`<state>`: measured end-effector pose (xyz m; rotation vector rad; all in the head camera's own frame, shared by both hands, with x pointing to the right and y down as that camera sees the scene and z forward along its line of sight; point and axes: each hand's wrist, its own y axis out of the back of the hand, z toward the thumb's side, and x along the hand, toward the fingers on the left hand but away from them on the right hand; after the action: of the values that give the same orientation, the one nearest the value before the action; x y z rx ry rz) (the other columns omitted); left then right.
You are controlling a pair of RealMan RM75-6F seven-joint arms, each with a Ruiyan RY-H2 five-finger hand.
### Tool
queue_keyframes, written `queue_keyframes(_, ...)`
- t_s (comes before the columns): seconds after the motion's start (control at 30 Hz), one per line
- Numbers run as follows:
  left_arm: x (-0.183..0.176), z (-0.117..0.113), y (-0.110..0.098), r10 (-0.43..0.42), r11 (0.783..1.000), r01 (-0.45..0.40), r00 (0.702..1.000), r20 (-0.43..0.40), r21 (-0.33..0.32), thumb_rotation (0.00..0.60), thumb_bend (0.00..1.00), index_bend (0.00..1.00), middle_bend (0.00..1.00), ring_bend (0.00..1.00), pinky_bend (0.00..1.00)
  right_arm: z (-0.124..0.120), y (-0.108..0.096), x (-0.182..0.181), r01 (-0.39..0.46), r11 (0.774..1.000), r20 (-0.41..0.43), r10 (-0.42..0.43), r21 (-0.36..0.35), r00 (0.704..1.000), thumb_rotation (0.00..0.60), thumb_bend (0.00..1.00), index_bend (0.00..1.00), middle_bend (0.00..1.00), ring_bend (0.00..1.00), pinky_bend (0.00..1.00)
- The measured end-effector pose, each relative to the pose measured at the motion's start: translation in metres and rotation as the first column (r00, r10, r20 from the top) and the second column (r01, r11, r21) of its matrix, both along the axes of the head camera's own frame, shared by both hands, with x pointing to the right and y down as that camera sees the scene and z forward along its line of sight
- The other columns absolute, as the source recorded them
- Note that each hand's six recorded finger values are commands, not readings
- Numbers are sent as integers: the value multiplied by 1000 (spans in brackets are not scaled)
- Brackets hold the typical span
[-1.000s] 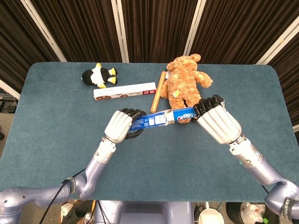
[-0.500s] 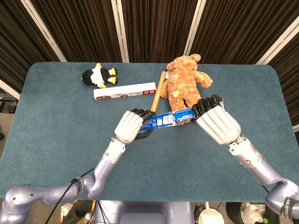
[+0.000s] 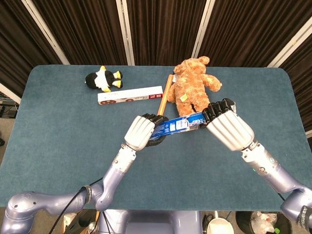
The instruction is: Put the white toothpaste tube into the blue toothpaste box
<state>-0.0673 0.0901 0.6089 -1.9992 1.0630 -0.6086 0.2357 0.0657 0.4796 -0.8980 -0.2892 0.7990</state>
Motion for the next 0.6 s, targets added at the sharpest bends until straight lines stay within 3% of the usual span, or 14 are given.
queue_keyframes(0.6,7,-7,-9,-49,997,49,999,6,-53,600,446,366,536,487,545,-6,4,-3,51,998,-7,-51,23,999,600,405,750,744,729,567)
